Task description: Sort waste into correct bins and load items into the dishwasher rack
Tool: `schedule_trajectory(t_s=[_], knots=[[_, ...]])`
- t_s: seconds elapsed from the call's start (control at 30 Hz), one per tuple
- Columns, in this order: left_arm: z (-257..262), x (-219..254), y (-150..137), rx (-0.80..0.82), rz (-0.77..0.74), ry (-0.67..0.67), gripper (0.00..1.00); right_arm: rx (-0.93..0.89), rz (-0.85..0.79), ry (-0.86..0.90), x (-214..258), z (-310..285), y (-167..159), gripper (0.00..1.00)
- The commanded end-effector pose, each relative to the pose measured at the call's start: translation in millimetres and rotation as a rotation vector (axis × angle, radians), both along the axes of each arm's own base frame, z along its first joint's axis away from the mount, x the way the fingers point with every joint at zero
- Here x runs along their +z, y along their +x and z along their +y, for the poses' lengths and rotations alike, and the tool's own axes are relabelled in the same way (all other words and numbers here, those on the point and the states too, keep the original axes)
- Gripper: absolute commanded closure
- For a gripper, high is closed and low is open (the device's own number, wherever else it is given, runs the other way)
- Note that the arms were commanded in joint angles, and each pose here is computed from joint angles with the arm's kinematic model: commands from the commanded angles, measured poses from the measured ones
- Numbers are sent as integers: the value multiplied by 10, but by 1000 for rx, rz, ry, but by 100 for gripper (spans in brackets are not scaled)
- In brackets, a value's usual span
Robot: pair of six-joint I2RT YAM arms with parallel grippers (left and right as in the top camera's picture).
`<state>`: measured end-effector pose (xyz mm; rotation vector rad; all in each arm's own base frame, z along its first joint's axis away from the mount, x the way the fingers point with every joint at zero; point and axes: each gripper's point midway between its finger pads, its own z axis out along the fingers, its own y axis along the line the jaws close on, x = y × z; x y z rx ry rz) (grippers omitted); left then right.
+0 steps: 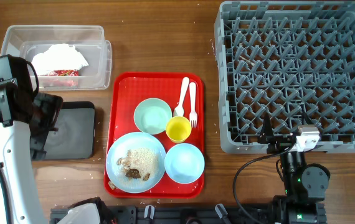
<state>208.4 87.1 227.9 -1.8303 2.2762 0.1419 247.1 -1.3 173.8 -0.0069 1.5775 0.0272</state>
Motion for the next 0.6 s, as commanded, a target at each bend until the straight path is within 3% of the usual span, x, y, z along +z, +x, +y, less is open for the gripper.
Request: schedule_trajectory(t_s=[0.0,0.57], knots=[[36,-6,-59,31,13,17,0,-10,-11,-13,21,-21,-4,0],[41,2,7,30,-15,17,0,-10,-10,-13,20,-20,-4,0]])
